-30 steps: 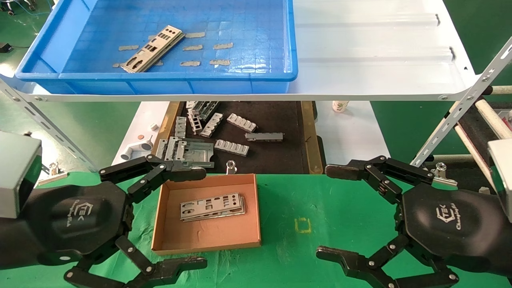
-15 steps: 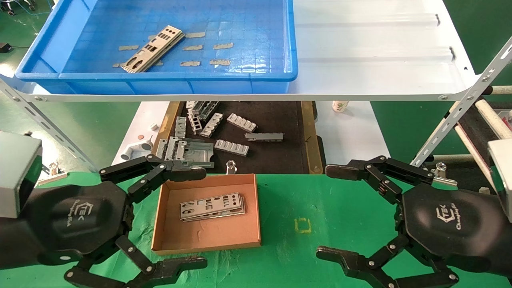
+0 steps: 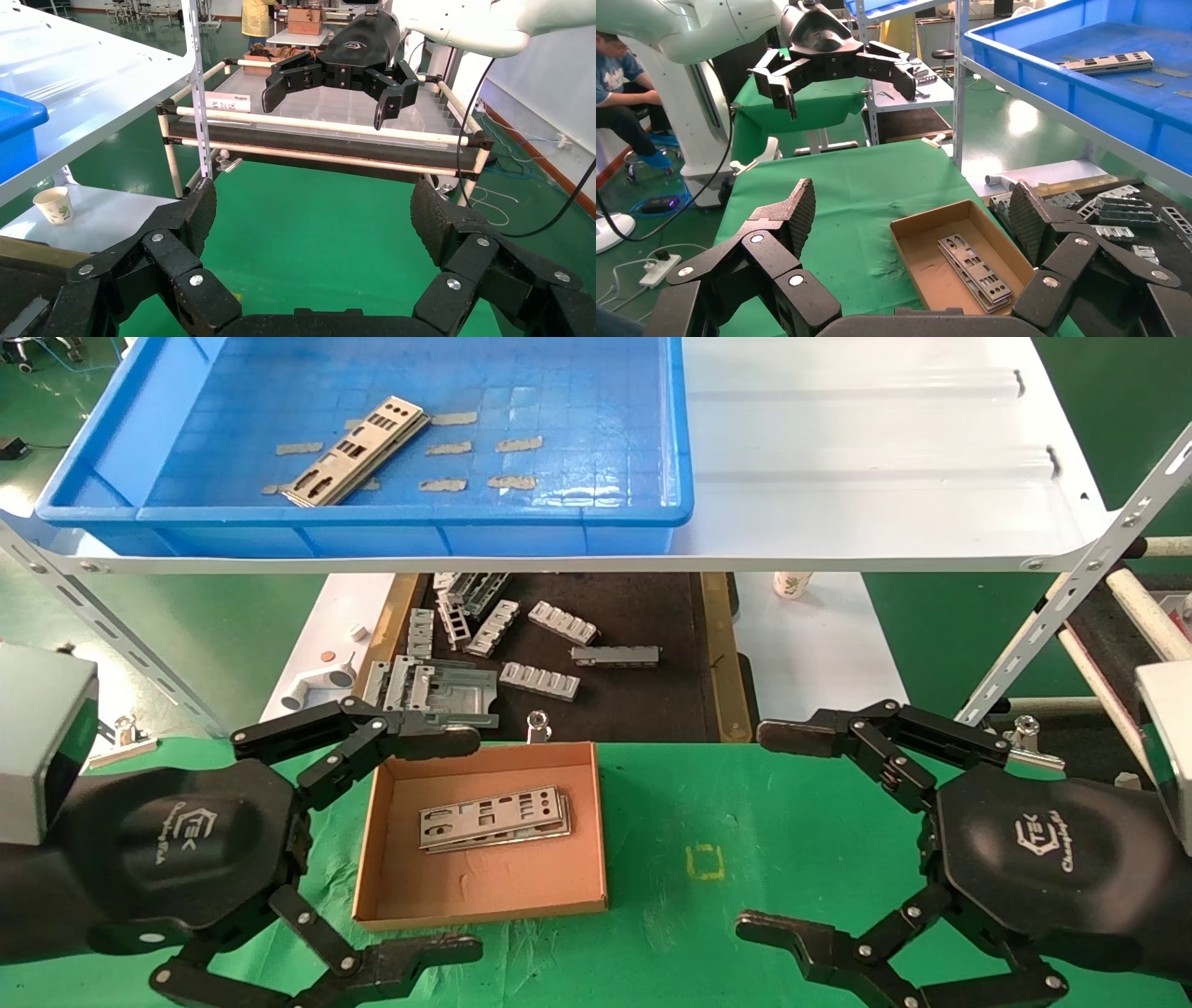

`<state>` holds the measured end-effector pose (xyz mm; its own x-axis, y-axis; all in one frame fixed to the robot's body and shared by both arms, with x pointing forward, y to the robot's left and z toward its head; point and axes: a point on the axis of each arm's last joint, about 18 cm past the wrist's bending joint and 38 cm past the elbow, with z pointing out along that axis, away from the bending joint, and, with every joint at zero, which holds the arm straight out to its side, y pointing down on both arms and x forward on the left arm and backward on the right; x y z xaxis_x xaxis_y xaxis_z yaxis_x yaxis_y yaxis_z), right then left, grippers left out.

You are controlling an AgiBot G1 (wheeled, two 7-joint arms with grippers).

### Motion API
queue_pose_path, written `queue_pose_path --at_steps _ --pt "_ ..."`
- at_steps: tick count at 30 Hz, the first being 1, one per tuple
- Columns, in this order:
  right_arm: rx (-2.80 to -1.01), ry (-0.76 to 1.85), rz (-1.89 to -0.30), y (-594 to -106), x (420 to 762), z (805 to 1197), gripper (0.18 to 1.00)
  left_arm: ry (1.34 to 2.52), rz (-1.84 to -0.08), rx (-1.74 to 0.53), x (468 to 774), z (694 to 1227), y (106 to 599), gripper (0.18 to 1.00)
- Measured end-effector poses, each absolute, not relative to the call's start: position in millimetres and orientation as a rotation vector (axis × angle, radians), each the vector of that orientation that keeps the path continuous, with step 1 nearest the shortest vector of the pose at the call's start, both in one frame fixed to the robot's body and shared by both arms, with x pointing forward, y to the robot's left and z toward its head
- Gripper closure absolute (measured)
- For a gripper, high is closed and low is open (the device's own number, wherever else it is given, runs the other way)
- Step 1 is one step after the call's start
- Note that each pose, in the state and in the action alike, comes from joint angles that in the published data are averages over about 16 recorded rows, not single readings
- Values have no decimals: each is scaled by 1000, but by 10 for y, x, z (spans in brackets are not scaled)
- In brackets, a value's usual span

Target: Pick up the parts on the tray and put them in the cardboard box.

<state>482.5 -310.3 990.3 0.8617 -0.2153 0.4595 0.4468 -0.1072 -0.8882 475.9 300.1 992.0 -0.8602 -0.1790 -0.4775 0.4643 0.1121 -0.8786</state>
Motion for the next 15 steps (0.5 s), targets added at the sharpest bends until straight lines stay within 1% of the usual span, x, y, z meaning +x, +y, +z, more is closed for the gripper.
queue_pose_path --at_steps 15 --pt "-1584 -187 -564 -3103 4825 9903 178 1924 -1799 277 4758 9921 3001 184"
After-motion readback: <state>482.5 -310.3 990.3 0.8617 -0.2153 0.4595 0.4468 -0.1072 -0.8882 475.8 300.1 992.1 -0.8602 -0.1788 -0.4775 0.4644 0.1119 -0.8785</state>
